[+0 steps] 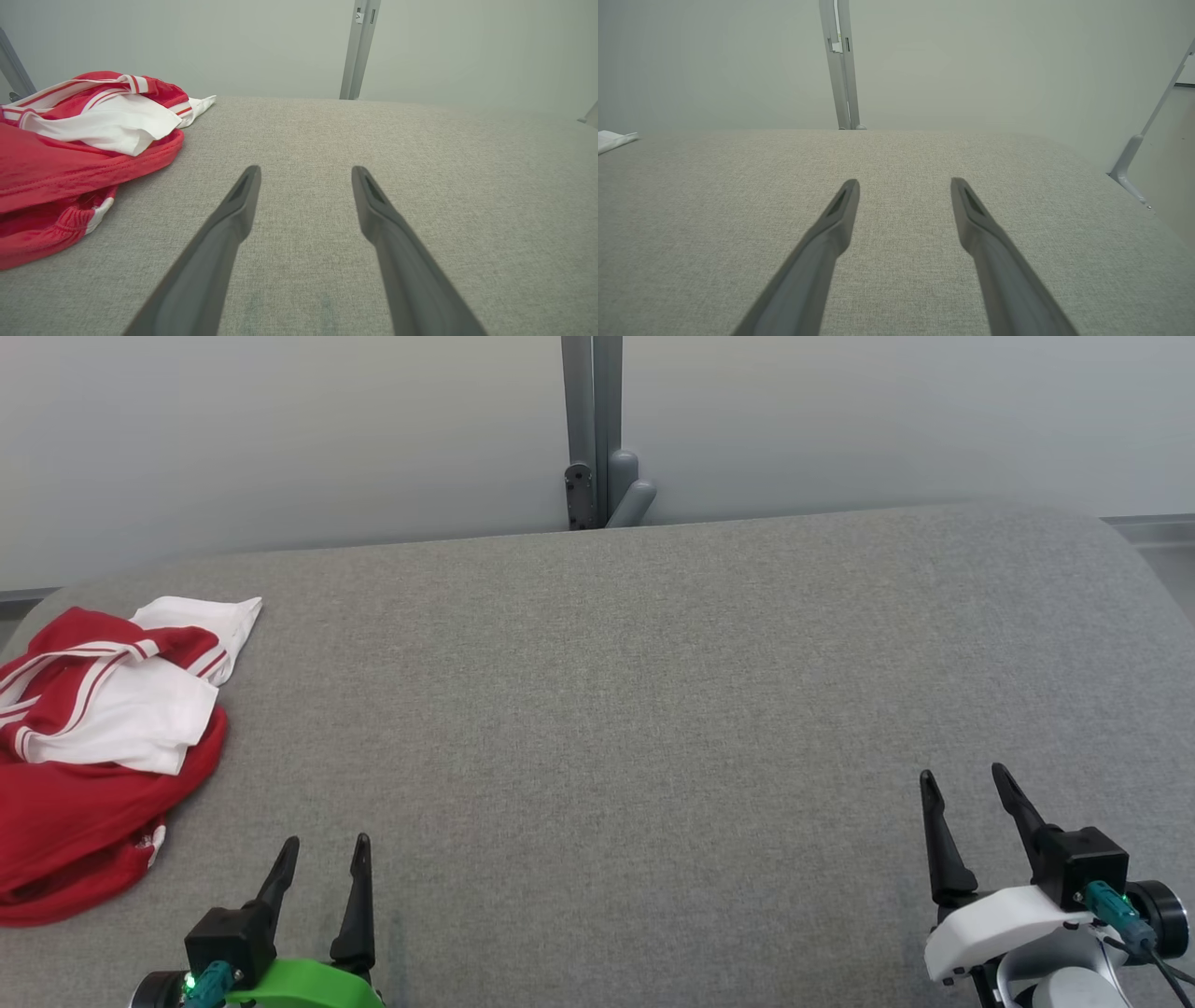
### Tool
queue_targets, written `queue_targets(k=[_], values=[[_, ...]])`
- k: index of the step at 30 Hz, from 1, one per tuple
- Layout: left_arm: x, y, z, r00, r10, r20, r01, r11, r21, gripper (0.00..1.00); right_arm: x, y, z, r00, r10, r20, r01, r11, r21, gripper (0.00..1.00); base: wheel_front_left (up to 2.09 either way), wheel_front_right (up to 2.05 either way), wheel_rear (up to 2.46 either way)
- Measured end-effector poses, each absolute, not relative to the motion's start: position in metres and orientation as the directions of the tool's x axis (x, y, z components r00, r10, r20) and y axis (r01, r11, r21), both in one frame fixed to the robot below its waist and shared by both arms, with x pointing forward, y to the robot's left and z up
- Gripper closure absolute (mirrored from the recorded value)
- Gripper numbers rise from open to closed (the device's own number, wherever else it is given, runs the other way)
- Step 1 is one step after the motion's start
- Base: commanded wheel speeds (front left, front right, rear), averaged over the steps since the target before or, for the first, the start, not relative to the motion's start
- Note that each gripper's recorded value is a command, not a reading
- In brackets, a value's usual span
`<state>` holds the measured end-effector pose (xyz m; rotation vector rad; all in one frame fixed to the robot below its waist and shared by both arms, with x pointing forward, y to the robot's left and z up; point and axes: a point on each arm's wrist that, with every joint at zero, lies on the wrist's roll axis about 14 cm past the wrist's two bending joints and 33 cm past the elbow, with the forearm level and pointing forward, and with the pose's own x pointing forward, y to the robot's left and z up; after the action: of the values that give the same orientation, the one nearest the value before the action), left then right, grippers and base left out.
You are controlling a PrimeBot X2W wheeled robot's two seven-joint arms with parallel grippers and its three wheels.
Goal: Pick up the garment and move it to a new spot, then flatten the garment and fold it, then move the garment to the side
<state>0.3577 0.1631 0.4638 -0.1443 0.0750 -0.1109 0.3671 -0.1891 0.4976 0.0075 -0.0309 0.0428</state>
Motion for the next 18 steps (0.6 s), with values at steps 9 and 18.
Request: queue_targets(k=[9, 18], values=[[0.3561, 0.1624, 0.4594, 0.99, -0.121, -0.074, 0.112, 0.987, -0.115, 0.0, 0.3648, -0.1881, 0.4926, 0.998, 0.05, 0.023, -0.049, 0.998, -0.024, 0.0, 0.0, 0.0, 0.0], [0.3547, 0.1652, 0.4561, 0.991, -0.105, -0.079, 0.095, 0.987, -0.13, 0.0, 0.3641, -0.1851, 0.4915, 0.998, 0.063, 0.022, -0.062, 0.997, -0.054, 0.0, 0.0, 0.0, 0.0]])
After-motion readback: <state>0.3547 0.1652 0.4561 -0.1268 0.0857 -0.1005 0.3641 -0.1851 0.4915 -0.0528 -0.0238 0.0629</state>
